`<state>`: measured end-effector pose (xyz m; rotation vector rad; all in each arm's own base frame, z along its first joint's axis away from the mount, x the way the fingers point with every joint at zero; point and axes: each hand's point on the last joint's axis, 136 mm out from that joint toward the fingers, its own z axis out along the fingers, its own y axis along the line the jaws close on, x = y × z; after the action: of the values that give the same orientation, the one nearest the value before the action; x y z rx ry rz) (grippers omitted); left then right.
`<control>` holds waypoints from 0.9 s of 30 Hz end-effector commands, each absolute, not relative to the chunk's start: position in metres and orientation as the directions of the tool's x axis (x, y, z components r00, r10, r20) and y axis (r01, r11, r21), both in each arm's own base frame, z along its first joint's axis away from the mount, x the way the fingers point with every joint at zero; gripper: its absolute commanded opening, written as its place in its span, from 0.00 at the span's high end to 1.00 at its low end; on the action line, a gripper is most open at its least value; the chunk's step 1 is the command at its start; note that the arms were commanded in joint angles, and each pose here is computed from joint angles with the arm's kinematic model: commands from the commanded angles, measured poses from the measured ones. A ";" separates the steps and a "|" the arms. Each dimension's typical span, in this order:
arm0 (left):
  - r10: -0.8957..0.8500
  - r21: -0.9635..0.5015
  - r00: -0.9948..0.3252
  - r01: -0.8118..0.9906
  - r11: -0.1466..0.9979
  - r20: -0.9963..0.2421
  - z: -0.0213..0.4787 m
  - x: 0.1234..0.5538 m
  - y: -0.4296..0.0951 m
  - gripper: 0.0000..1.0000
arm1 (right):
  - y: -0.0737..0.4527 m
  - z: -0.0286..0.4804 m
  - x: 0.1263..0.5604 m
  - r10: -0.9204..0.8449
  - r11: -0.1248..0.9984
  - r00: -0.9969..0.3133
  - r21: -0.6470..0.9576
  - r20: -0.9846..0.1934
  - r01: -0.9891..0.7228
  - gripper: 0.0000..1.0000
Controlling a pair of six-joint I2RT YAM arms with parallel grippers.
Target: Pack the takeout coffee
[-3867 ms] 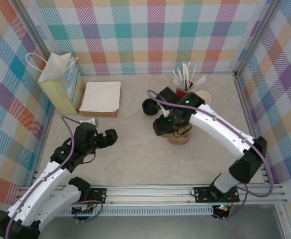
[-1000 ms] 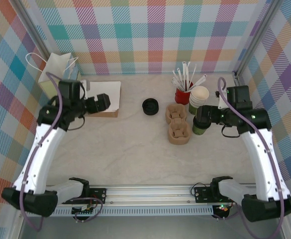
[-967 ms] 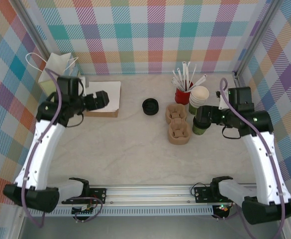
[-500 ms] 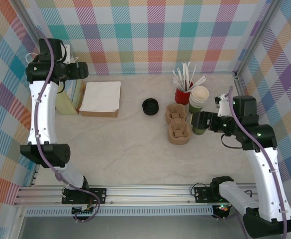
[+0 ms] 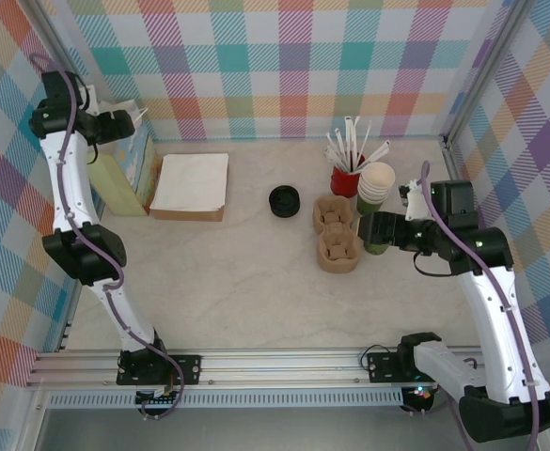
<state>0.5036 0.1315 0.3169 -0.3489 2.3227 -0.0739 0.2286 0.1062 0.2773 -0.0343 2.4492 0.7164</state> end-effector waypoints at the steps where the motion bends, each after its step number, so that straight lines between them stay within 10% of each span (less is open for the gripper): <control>1: -0.324 -0.296 -0.614 -0.151 0.943 -0.720 0.333 0.515 0.126 0.13 | 0.111 0.275 0.232 0.136 0.837 -0.841 0.514 -0.524 -0.185 0.00; 15: -0.327 -0.350 -0.730 -0.128 0.928 -0.600 0.274 0.521 0.118 0.40 | 0.113 0.274 0.240 0.152 0.836 -0.852 0.525 -0.501 -0.160 0.00; 27: -0.311 -0.331 -0.726 -0.122 0.936 -0.613 0.279 0.519 0.118 0.87 | 0.111 0.269 0.241 0.151 0.842 -0.857 0.519 -0.492 -0.150 0.00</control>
<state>0.5249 0.1203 0.2705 -0.3183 2.3798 -0.3490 0.2374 0.1100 0.2662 0.0011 2.5013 0.7461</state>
